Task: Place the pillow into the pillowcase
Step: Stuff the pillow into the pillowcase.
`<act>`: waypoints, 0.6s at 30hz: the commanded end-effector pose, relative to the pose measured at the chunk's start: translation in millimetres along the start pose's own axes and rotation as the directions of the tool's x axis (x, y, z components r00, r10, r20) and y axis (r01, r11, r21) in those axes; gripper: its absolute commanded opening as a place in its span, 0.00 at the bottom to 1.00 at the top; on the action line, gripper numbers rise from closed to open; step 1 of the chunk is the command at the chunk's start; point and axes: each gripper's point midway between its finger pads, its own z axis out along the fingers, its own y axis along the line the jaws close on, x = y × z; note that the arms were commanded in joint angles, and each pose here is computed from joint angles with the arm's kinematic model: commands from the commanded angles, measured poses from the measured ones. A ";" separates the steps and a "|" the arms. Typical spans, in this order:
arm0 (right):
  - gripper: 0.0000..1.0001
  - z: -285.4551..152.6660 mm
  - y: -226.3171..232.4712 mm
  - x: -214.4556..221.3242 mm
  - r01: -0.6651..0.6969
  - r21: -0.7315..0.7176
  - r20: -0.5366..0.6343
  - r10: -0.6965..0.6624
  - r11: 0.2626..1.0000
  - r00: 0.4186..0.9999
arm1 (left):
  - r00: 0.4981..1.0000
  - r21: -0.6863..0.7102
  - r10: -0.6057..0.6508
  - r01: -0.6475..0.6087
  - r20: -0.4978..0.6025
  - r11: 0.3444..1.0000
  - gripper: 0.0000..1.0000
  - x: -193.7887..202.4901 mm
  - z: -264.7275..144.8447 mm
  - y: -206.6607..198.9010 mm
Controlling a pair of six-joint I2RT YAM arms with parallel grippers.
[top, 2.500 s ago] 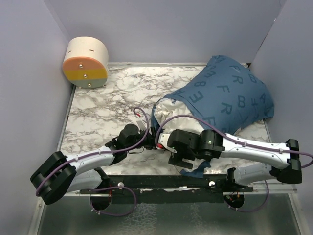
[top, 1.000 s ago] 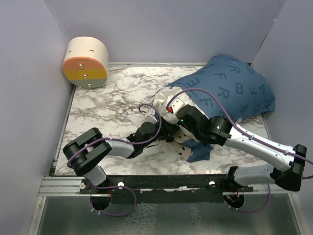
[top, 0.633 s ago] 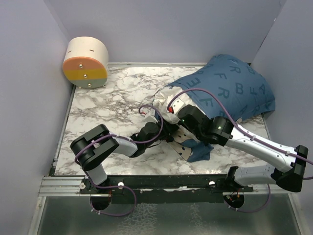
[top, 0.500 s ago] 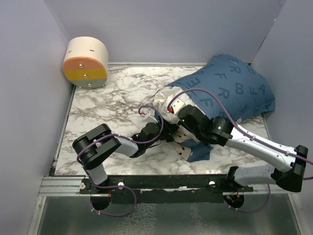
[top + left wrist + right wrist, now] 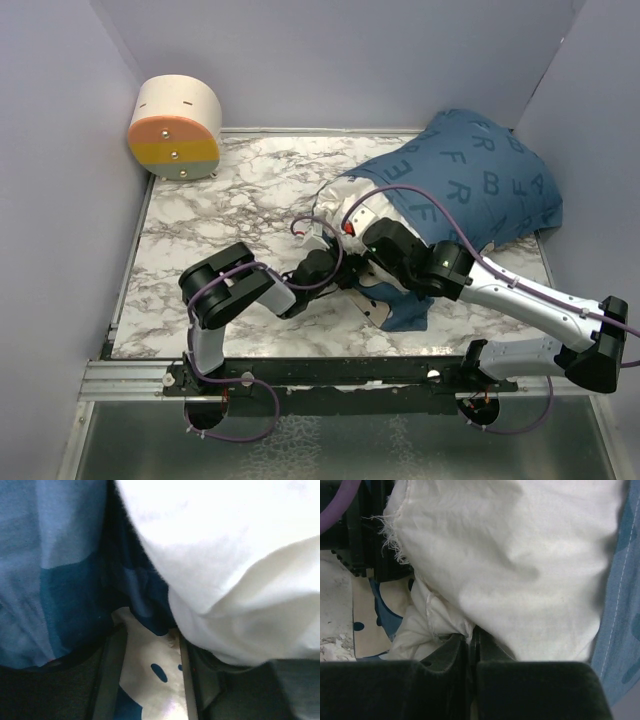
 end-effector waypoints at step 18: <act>0.01 -1.1 -7.1 -9.1 -0.068 0.011 0.072 0.067 0.998 0.995 | 0.998 0.181 -0.055 0.053 0.007 0.982 0.28 -6.0 -18.7 -31.2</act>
